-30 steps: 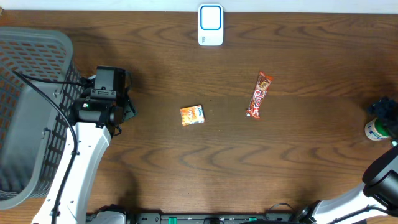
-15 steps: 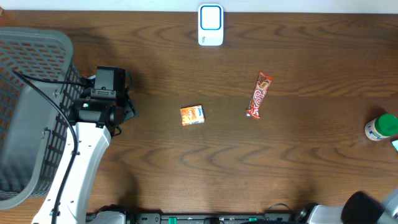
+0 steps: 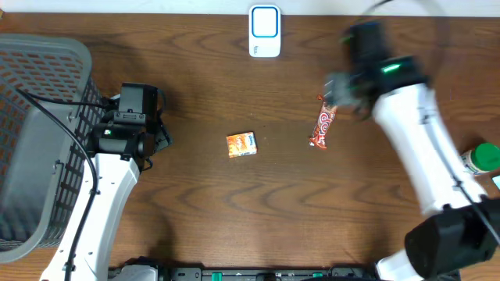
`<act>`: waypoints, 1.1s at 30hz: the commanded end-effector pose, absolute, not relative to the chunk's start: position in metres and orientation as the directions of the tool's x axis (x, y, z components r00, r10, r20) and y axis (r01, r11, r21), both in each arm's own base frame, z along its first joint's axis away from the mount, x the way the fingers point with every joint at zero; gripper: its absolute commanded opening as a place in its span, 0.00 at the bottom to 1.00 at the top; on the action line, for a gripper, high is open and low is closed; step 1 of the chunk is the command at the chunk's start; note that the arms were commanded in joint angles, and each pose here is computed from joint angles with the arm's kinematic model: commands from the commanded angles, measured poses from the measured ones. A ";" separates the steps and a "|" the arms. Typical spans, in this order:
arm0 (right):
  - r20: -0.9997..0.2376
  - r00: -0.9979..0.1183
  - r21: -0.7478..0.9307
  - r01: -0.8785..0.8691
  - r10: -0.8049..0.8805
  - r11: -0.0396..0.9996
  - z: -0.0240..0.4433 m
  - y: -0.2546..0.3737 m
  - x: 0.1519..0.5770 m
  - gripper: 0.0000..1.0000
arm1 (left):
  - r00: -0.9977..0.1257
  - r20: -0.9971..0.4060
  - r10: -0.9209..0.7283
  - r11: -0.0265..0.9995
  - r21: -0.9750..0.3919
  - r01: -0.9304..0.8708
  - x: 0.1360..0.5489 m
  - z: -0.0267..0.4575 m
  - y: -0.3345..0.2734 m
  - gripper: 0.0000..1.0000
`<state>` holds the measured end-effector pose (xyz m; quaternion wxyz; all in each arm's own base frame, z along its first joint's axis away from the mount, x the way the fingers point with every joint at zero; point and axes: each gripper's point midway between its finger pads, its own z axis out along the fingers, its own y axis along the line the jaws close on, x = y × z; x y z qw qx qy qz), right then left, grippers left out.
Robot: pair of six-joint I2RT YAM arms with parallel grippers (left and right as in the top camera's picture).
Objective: Scan the item barcode
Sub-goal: 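Lower the jar beside the mint-green pack and open the right gripper, then reach the right gripper left toward the red-orange candy bar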
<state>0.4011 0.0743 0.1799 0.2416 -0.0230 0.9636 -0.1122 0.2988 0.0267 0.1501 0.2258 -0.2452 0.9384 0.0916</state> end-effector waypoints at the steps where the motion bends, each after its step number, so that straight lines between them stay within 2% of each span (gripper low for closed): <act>1: -0.402 -0.830 -0.546 -0.121 -0.386 0.829 0.177 0.080 0.391 0.99 | -0.775 -0.465 -0.428 0.857 0.063 -0.511 0.298 0.149 0.028 0.80; 4: -0.363 -0.800 -0.653 -0.148 -0.478 0.742 0.160 0.090 0.381 0.99 | -0.775 -0.465 -0.428 0.857 0.063 -0.511 0.298 0.149 0.028 0.80; 8: -0.299 -0.768 -0.705 -0.222 -0.566 0.674 0.136 0.103 0.370 0.99 | -0.775 -0.465 -0.428 0.857 0.063 -0.511 0.298 0.149 0.028 0.80; 15: -0.232 -0.736 -0.727 -0.303 -0.636 0.616 0.106 0.106 0.358 0.99 | -0.775 -0.465 -0.428 0.857 0.063 -0.511 0.298 0.149 0.028 0.80; 26: -0.220 -0.707 -0.709 -0.358 -0.672 0.608 0.083 0.115 0.351 0.99 | -0.775 -0.465 -0.428 0.857 0.063 -0.511 0.298 0.149 0.028 0.81; 33: -0.098 -0.708 -0.740 -0.417 -0.699 0.527 0.049 0.113 0.348 0.99 | -0.775 -0.465 -0.428 0.857 0.063 -0.511 0.298 0.149 0.028 0.80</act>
